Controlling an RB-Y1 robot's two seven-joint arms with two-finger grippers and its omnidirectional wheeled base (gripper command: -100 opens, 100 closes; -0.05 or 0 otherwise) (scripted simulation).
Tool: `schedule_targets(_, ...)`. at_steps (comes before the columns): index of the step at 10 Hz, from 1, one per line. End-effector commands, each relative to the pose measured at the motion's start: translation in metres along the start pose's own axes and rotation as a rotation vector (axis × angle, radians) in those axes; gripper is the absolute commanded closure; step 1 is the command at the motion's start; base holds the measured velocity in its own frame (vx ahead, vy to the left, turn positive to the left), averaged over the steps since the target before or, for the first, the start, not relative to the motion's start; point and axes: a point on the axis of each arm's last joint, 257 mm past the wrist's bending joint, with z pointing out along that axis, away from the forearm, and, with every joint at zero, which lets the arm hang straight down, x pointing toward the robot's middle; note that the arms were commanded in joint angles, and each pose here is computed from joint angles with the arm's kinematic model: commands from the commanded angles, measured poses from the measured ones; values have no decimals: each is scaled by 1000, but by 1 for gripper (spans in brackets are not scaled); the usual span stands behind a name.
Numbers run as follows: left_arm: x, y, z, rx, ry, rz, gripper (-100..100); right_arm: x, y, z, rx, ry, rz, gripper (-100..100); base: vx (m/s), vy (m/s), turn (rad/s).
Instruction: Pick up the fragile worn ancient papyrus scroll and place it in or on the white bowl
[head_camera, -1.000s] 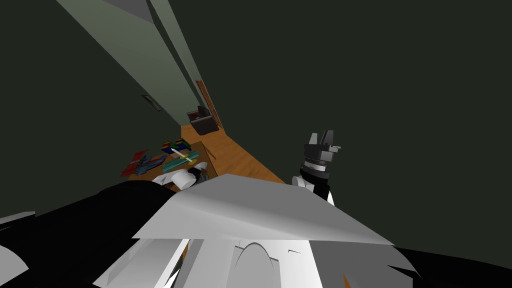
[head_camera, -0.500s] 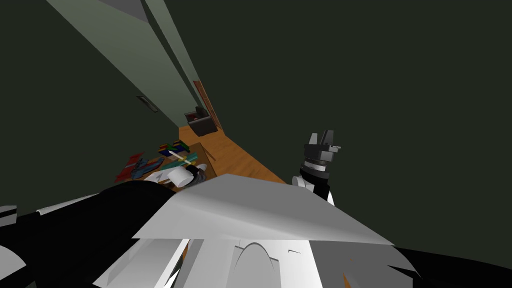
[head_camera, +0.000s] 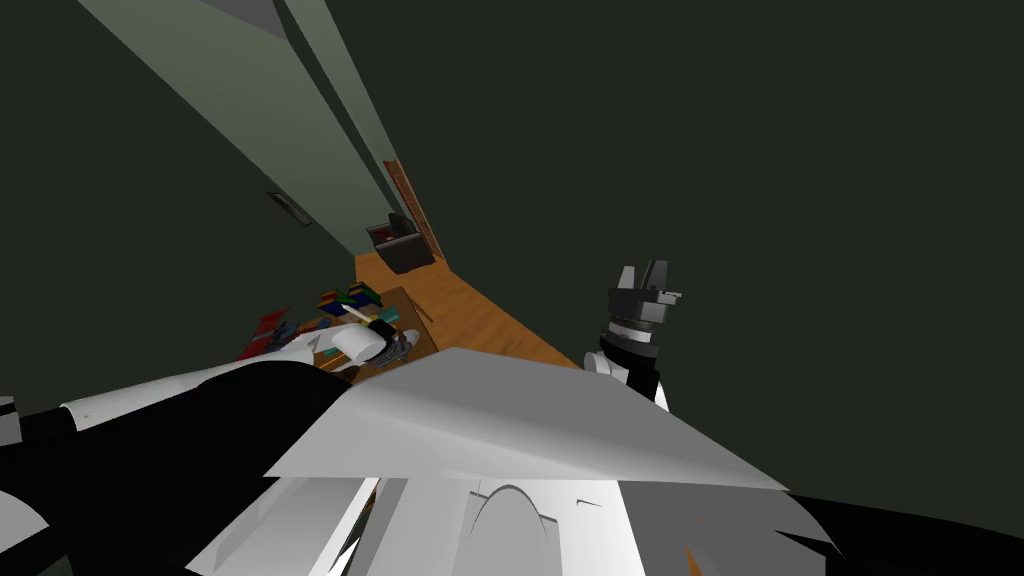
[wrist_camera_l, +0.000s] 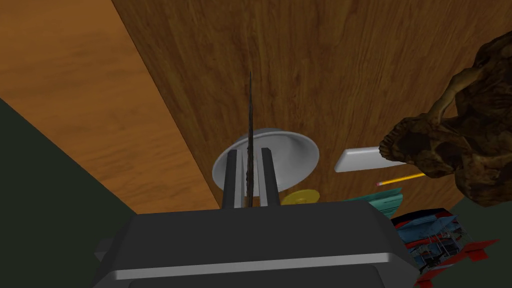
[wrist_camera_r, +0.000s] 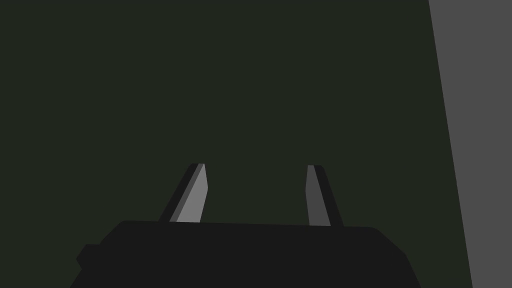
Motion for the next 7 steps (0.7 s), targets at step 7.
schedule_targets(7,-52,-45,-32,100,-37,-98,100,0,0,0,0,0,0,0,-48,126,-16)
